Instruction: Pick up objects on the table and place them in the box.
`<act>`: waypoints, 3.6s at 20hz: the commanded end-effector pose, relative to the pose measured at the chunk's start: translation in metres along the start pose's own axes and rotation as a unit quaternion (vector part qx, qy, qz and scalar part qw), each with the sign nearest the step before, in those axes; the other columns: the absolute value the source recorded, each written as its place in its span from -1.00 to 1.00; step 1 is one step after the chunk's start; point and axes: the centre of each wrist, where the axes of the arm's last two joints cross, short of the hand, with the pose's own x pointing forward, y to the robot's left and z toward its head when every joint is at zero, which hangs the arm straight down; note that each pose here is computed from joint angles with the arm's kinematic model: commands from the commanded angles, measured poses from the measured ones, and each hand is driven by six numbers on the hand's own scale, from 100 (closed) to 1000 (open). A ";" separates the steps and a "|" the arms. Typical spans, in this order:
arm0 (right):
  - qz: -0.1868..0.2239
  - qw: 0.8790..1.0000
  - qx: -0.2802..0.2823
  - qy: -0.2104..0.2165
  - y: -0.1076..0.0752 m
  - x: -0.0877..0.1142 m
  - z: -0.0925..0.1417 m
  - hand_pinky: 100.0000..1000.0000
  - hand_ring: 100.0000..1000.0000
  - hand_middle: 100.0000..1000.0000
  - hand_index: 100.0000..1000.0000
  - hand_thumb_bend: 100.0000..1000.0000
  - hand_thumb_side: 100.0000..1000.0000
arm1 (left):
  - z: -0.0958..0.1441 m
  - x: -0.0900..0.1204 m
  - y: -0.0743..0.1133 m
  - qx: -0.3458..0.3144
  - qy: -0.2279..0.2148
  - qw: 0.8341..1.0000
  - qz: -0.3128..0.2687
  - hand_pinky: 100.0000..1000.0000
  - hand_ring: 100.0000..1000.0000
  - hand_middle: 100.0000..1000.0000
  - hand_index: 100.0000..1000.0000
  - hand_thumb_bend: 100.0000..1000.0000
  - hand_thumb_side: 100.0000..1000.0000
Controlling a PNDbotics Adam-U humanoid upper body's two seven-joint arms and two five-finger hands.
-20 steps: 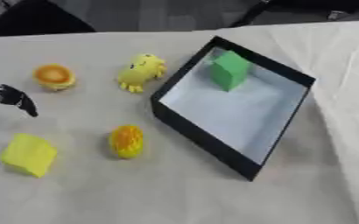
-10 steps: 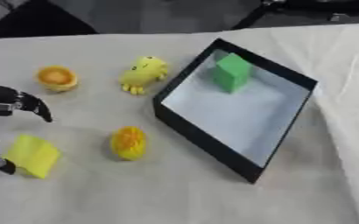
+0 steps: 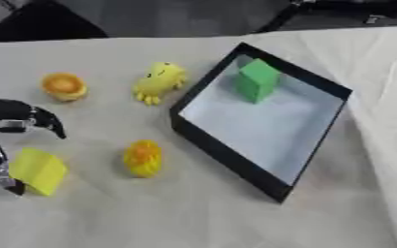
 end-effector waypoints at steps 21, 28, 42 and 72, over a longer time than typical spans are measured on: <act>0.020 1.000 -0.002 -0.021 -0.011 0.012 -0.005 0.73 0.28 0.44 0.72 -1.00 0.07 | 0.056 0.130 0.179 0.254 -0.178 0.947 -0.079 0.12 -0.03 -0.07 0.10 -0.84 -1.00; 0.018 0.999 -0.006 -0.042 -0.013 0.021 -0.012 0.73 0.29 0.45 0.72 -1.00 0.04 | 0.022 0.153 0.218 0.272 -0.221 0.933 -0.083 0.13 -0.03 -0.08 0.11 -0.88 -1.00; 0.015 0.996 -0.042 -0.080 -0.019 0.045 -0.033 0.74 0.34 0.47 0.73 -1.00 0.03 | -0.077 0.179 0.217 0.250 -0.195 0.944 -0.089 0.18 0.03 -0.02 0.19 -0.80 -1.00; -0.003 0.996 -0.029 -0.083 -0.010 0.047 -0.037 0.74 0.31 0.46 0.72 -1.00 0.05 | -0.133 0.194 0.193 0.184 -0.187 0.959 -0.101 0.76 0.68 0.58 0.77 0.03 -0.37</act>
